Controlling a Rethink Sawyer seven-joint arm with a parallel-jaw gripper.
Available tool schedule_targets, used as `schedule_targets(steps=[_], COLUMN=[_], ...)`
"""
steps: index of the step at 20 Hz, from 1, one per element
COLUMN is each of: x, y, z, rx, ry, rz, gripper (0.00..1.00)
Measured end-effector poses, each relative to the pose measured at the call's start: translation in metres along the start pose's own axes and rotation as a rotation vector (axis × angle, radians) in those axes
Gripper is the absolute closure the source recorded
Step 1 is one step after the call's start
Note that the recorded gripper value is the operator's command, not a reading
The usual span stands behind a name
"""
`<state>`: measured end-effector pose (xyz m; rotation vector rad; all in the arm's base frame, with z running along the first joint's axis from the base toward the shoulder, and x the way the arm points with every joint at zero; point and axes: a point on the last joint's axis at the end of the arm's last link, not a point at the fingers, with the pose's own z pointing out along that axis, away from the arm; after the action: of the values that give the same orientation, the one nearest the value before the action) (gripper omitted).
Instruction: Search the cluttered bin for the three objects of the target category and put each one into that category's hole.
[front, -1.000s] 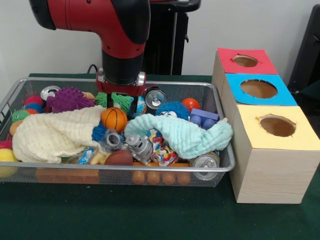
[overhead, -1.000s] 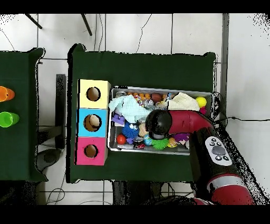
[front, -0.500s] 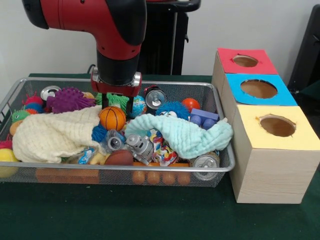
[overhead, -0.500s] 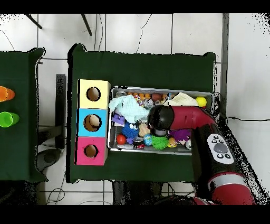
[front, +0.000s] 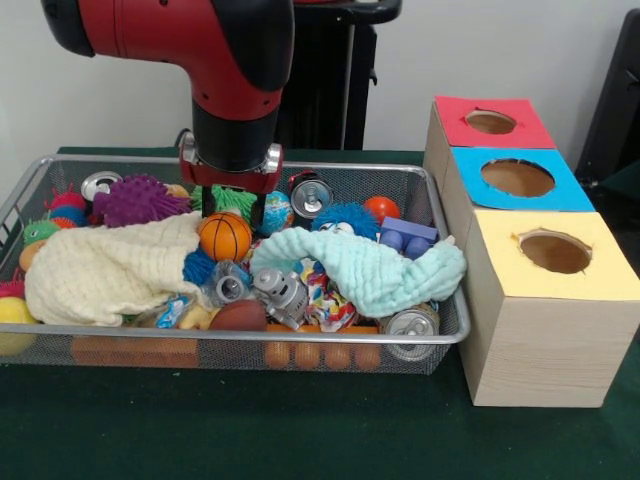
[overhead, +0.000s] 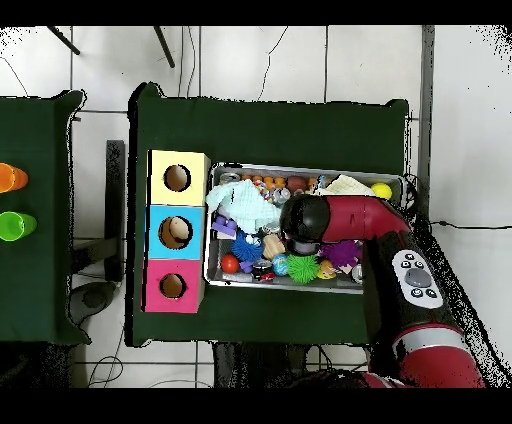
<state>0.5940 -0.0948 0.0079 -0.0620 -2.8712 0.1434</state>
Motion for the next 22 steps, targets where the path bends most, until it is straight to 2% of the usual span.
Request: schedule_targets(steps=[11, 16, 22], x=[-0.006, -0.007, -0.009], y=[-0.012, -0.022, -0.022], z=[0.002, 0.002, -0.001], rx=[0.001, -0.012, -0.026], ry=[0.018, 0.029, 0.028], rz=[0.019, 0.036, 0.039], gripper=[0.0, 0.0, 0.0])
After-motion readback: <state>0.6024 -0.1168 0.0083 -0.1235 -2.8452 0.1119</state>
